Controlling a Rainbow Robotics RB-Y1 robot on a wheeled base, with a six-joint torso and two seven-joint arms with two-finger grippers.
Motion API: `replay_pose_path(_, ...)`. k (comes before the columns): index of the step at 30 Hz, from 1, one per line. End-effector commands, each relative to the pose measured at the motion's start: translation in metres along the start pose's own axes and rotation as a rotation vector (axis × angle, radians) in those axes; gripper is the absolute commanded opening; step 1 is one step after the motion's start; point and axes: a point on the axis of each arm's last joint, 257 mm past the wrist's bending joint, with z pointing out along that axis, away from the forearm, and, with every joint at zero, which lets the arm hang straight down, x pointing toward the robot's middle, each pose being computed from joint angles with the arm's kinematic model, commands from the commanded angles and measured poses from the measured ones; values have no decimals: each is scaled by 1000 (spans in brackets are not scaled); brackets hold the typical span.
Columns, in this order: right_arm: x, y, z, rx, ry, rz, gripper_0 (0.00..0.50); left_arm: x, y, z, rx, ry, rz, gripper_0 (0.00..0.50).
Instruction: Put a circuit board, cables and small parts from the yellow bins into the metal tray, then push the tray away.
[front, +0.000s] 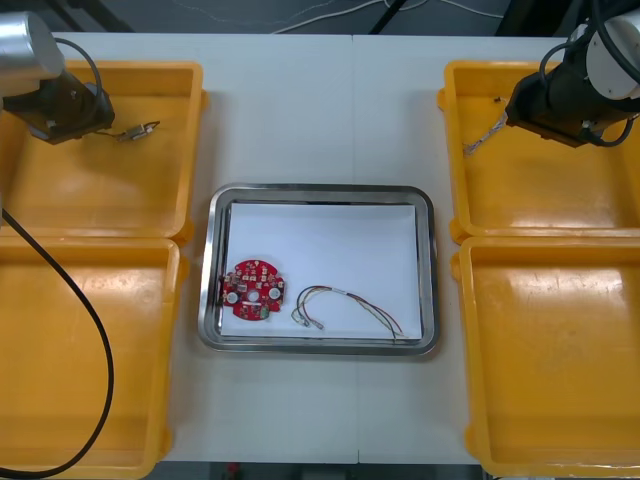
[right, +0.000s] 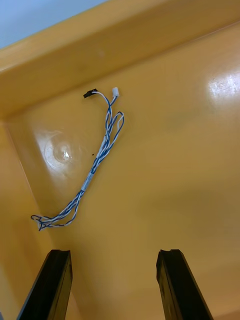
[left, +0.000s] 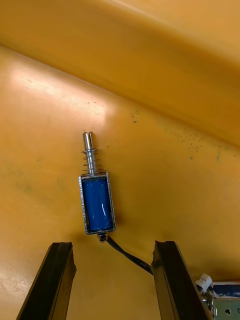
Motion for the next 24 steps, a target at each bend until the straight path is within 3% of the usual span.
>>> replay_pose_path(1, -17, 30, 1, -36, -63, -8, 500, -61, 5, -34, 6, -117, 98, 465)
replay_pose_path(9, -18, 43, 25, -67, -101, 34, 500, -85, 2, -40, 13, -208, 103, 465)
replay_pose_path(16, -18, 54, 41, -97, -132, 70, 500, -88, 10, -35, -2, -241, 115, 465)
replay_pose_path(24, -14, 59, 53, -116, -135, 100, 500, -77, 19, -23, -19, -235, 135, 467)
